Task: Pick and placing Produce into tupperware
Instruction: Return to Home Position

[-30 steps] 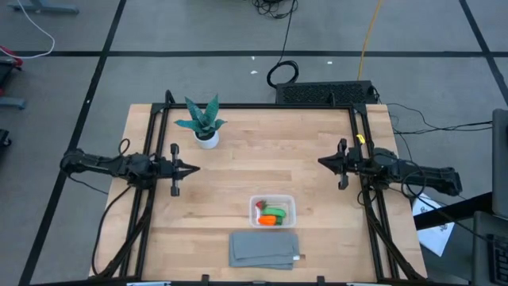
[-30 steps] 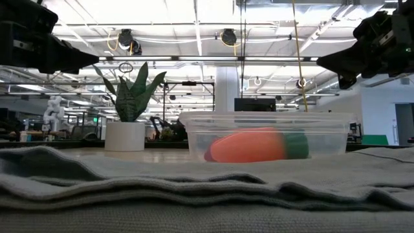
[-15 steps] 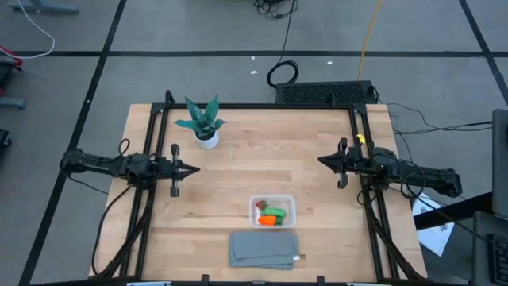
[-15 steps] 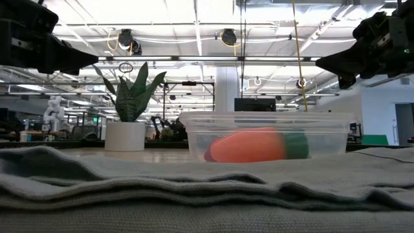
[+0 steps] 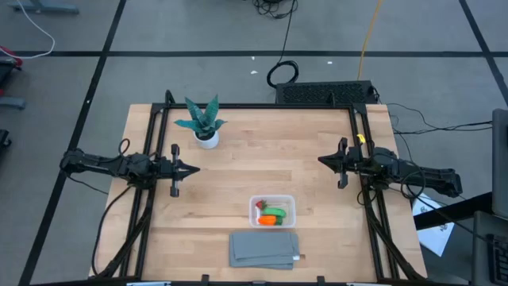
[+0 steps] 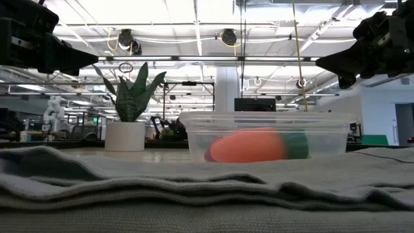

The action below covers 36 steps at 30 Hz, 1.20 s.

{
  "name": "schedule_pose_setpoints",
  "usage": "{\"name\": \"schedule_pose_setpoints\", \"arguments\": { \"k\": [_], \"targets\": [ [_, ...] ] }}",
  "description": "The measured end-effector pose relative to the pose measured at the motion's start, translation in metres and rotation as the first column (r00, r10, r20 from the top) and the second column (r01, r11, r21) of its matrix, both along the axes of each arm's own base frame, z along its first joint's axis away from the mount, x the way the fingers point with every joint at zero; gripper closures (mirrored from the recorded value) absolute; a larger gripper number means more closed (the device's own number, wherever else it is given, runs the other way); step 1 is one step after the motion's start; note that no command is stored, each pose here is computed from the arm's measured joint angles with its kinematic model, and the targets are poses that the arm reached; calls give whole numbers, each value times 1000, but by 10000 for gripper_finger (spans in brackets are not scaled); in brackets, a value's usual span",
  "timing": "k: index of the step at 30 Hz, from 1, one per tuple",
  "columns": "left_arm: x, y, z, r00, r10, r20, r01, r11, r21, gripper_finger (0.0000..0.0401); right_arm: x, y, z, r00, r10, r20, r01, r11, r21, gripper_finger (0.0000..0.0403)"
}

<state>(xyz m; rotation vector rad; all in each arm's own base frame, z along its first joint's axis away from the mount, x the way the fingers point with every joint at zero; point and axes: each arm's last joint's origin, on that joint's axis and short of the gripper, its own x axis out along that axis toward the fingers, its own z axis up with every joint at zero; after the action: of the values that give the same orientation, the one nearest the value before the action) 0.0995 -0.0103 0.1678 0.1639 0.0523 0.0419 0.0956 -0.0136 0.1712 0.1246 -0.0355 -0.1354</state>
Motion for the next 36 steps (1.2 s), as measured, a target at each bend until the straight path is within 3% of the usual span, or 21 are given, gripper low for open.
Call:
{"name": "schedule_pose_setpoints", "arguments": {
  "k": [36],
  "targets": [
    [0,0,1,1000,0,17,0,1000,21,393,0,0,0,1000,0,6,0,1000,17,403]
  ]
}}
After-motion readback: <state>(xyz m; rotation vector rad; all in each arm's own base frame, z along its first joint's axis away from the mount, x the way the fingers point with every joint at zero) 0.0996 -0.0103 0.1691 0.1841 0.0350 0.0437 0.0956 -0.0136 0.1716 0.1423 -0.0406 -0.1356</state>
